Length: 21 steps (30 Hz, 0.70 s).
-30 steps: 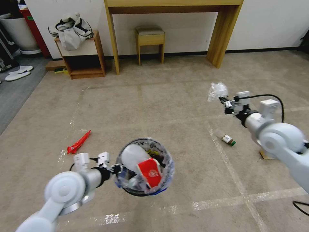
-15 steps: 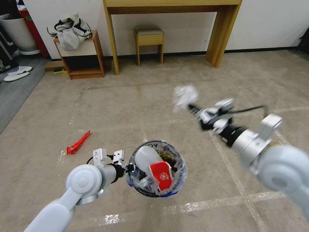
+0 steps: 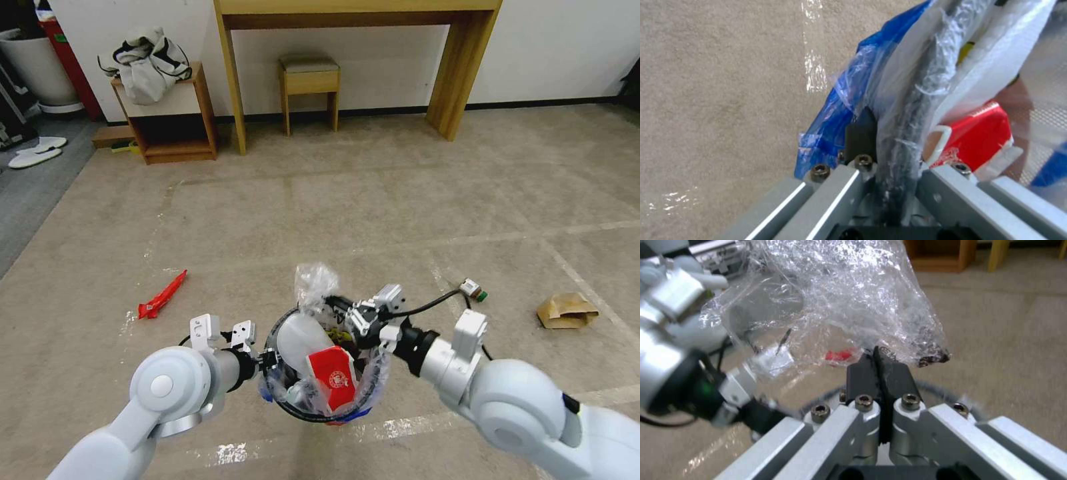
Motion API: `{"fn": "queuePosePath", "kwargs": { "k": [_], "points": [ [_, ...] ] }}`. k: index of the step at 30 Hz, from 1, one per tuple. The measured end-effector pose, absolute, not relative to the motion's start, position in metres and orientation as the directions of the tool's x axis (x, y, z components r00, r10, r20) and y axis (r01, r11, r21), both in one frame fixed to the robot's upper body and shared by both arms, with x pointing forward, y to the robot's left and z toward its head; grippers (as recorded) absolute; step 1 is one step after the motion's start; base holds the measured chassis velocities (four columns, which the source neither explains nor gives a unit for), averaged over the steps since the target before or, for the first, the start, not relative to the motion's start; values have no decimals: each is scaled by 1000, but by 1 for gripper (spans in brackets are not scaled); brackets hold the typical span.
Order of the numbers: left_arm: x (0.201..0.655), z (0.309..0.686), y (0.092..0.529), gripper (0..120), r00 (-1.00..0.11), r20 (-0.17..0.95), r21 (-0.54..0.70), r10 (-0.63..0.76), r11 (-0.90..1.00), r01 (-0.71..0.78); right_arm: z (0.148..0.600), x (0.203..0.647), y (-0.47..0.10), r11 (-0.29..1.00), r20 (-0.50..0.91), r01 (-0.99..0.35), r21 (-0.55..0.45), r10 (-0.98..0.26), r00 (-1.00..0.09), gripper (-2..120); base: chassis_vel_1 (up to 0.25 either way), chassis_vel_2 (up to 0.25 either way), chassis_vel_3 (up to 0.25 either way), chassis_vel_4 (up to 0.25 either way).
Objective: Pick up the trash bin and place the garbage on the floor into it.
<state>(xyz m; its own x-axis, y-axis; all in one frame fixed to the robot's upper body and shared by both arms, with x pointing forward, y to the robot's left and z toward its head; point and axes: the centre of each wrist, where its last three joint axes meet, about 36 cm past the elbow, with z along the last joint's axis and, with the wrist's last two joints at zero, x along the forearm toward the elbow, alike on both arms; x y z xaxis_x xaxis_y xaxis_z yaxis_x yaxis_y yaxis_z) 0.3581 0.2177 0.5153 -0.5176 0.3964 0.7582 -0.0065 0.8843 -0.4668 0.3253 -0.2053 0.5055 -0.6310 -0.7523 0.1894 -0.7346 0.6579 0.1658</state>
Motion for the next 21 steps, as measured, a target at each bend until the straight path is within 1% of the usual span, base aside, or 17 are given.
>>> {"fn": "queuePosePath", "kwargs": {
  "k": [10,21],
  "points": [
    [350,522,225,0,-535,745,-481,398,877,-17,475,322,-197,670,229,-725,162,-740,-633,0,0,0,0,0],
    [353,529,233,0,-562,731,-484,388,874,-27,463,319,-197,671,259,-727,146,-735,-626,0,0,0,0,0]
  ]
}}
